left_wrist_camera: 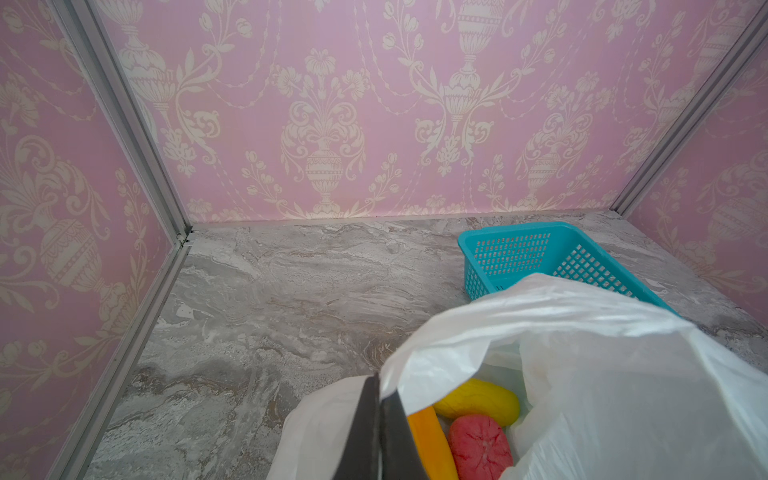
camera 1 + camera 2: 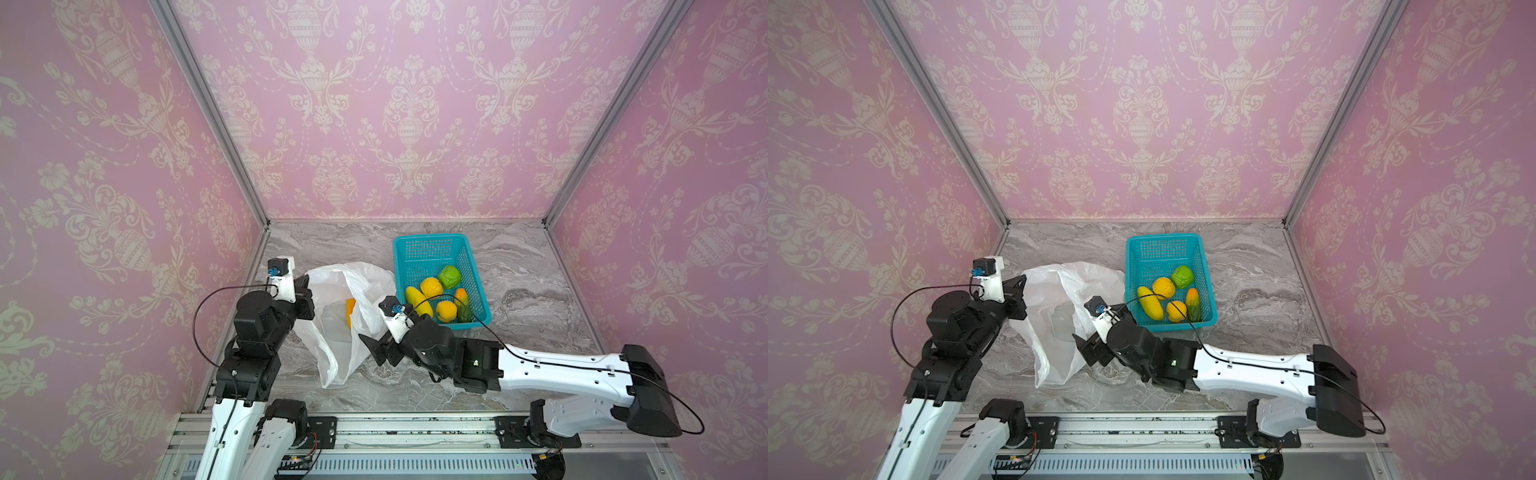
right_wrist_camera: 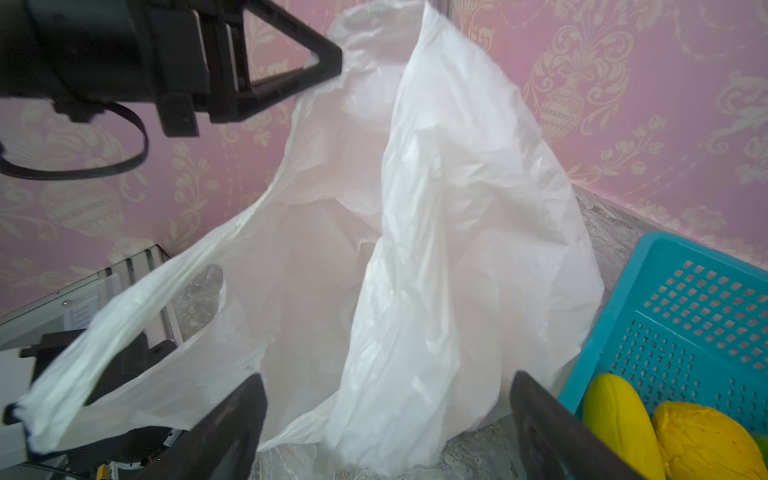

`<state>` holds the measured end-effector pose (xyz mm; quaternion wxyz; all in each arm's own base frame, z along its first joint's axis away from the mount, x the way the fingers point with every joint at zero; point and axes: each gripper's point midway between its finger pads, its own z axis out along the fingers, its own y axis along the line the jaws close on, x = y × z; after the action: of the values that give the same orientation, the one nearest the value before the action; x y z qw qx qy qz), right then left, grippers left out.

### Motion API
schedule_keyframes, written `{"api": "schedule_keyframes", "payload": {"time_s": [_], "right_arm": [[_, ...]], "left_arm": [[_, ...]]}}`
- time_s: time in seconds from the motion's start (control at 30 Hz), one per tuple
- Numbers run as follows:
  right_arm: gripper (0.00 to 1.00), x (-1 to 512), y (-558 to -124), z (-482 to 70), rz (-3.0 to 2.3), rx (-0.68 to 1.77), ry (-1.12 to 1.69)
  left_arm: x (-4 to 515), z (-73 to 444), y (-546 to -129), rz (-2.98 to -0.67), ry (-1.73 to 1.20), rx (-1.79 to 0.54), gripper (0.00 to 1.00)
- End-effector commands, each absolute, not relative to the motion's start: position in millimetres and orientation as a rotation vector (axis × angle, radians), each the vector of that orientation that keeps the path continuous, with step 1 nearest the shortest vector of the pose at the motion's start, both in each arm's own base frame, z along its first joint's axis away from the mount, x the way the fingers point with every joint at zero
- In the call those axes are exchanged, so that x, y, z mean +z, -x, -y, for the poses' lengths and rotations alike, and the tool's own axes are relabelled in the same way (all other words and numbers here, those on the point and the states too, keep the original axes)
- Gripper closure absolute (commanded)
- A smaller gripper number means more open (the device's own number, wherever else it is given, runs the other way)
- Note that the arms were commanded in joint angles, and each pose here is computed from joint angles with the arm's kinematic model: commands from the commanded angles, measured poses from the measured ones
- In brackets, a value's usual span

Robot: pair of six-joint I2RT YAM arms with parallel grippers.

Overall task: Untie the knot of the plastic bag and take out the fruit
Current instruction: 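Move the right gripper back over the bag while the left gripper shifts the bag rim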

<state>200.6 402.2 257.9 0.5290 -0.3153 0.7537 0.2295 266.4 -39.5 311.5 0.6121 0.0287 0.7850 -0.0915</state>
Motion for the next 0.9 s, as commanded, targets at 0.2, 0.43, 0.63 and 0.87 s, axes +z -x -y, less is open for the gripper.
{"api": "schedule_keyframes", "payload": {"time_s": [0.2, 0.43, 0.63, 0.87], "right_arm": [[0.83, 239, -265, -361, -1.880, 0.284, 0.548], [0.99, 225, -280, -362, -1.897, 0.298, 0.571], [1.00, 220, -279, -376, -1.885, 0.319, 0.646], [1.00, 220, -308, -316, -1.951, 0.080, 0.460]], "left_arm": [[328, 18, -262, -1.765, 0.022, -0.110, 1.00], [365, -17, -228, -1.570, 0.141, 0.056, 1.00], [384, -16, -208, -1.462, 0.125, 0.038, 1.00], [348, 19, -250, -1.647, -0.006, -0.114, 1.00]]}}
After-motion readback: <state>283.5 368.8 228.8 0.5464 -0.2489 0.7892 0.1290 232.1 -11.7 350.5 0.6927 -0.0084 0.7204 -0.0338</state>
